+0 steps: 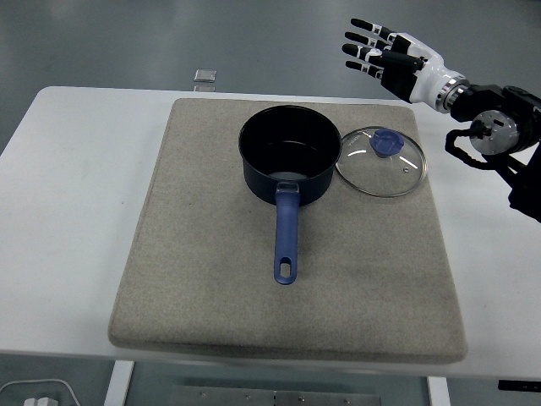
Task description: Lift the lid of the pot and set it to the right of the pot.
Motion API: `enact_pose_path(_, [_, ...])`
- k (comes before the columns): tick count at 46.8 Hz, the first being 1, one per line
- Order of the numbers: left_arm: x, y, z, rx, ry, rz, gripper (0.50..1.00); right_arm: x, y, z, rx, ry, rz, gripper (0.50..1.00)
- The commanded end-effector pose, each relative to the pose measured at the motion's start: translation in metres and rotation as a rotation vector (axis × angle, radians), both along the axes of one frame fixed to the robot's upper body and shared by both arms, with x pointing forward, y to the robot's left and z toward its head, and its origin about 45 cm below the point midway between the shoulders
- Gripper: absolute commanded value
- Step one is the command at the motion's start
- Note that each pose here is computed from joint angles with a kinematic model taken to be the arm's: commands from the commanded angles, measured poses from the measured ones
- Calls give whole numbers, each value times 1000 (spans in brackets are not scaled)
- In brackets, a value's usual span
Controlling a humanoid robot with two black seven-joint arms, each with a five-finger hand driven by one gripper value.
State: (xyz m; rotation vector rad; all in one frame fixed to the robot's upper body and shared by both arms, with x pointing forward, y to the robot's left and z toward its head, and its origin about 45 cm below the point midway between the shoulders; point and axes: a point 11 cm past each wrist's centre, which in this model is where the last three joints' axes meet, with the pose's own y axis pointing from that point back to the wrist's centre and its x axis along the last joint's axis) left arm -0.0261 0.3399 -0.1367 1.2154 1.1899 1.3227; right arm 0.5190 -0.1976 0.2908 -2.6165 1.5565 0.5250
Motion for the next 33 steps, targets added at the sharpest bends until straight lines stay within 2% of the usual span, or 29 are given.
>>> enact_pose_path(1, [0, 0, 0, 0, 1, 1, 1000, 0, -1, -3, 63, 38, -19, 911])
enact_pose_path(5, [0, 0, 0, 0, 0, -1, 1000, 0, -5, -6, 123, 65, -47, 911])
enact_pose_path(9, [-1, 0, 0, 0, 1, -1, 1000, 0, -8, -12, 135, 74, -57, 911])
enact_pose_path(21, [0, 0, 0, 0, 1, 1, 1000, -2, -8, -17, 126, 76, -66, 913])
enact_pose_path(33, [-1, 0, 0, 0, 1, -1, 1000, -4, -4, -17, 145, 69, -29, 913])
